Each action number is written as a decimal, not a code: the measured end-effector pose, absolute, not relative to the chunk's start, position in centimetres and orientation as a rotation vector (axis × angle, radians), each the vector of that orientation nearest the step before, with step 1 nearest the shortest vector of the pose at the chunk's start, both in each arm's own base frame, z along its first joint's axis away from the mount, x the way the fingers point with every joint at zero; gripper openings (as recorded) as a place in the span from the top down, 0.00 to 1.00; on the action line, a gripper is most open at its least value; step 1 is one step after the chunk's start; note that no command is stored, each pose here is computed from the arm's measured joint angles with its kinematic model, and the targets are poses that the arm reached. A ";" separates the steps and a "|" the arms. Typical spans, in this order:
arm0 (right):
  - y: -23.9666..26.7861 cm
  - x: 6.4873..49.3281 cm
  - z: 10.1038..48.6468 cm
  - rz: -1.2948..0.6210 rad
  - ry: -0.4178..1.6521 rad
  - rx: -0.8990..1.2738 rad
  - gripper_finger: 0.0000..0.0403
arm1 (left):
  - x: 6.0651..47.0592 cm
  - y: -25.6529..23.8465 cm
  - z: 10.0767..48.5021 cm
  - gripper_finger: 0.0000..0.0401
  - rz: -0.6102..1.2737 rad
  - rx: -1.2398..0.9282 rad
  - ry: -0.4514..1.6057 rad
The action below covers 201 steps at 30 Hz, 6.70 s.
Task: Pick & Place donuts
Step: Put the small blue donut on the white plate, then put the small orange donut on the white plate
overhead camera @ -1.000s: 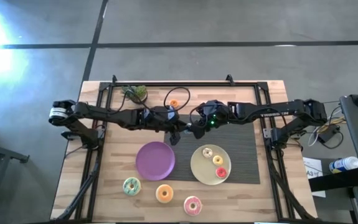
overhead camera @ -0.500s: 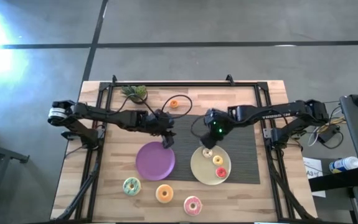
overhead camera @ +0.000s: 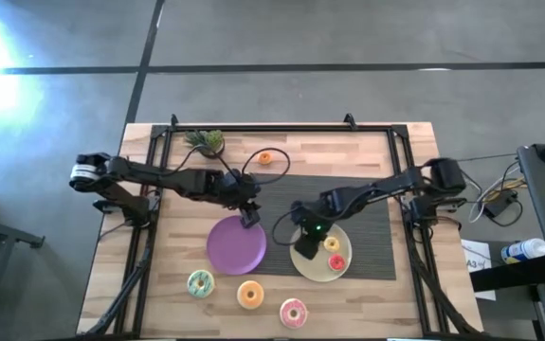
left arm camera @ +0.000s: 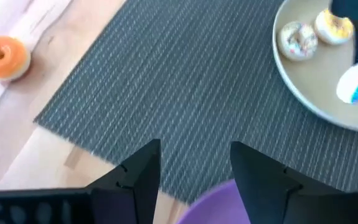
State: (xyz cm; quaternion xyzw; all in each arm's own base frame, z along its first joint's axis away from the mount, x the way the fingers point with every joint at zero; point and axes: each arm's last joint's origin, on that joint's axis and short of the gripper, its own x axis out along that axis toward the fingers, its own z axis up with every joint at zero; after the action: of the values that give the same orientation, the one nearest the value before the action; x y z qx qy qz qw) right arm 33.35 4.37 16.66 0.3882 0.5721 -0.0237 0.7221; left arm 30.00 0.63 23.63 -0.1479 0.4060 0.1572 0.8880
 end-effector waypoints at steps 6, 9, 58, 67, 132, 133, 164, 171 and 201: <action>4.4 34.2 15.8 -0.080 1.264 0.797 0.92 | 29.4 -0.2 23.8 0.58 0.320 -0.307 0.876; 4.4 34.2 15.8 -0.093 1.259 0.772 0.92 | 29.3 -0.5 23.8 0.58 0.322 -0.303 0.886; -0.5 29.8 24.7 -0.531 1.163 0.371 0.44 | 33.1 20.2 20.9 0.58 0.653 -0.641 0.857; -0.5 29.8 24.7 -0.531 1.166 0.373 0.44 | 35.8 23.6 18.7 0.58 0.641 -0.622 1.108; 3.4 30.5 30.3 -0.069 0.777 -0.691 0.46 | 37.8 12.4 25.9 1.00 -0.399 -1.076 0.607; 3.4 30.5 30.2 -0.068 0.775 -0.689 0.46 | 37.8 12.4 25.9 1.00 -0.393 -1.077 0.606; 3.7 30.5 28.1 -0.140 0.896 -0.261 0.93 | 37.7 10.8 26.1 0.68 -0.110 -0.870 0.579; 3.1 29.2 25.7 -0.050 1.100 0.278 0.93 | 36.0 9.0 29.0 0.64 0.048 -0.572 0.540; 7.3 28.8 19.0 0.108 0.934 1.050 0.93 | 29.7 -1.1 29.3 0.64 0.214 -0.350 0.512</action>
State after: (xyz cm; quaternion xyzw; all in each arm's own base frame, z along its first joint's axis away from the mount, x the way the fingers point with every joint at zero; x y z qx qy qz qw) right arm 28.82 7.29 18.95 0.4828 0.4291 0.0494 0.7618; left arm 29.73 -1.08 29.32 -0.1717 0.2512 0.1052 0.9468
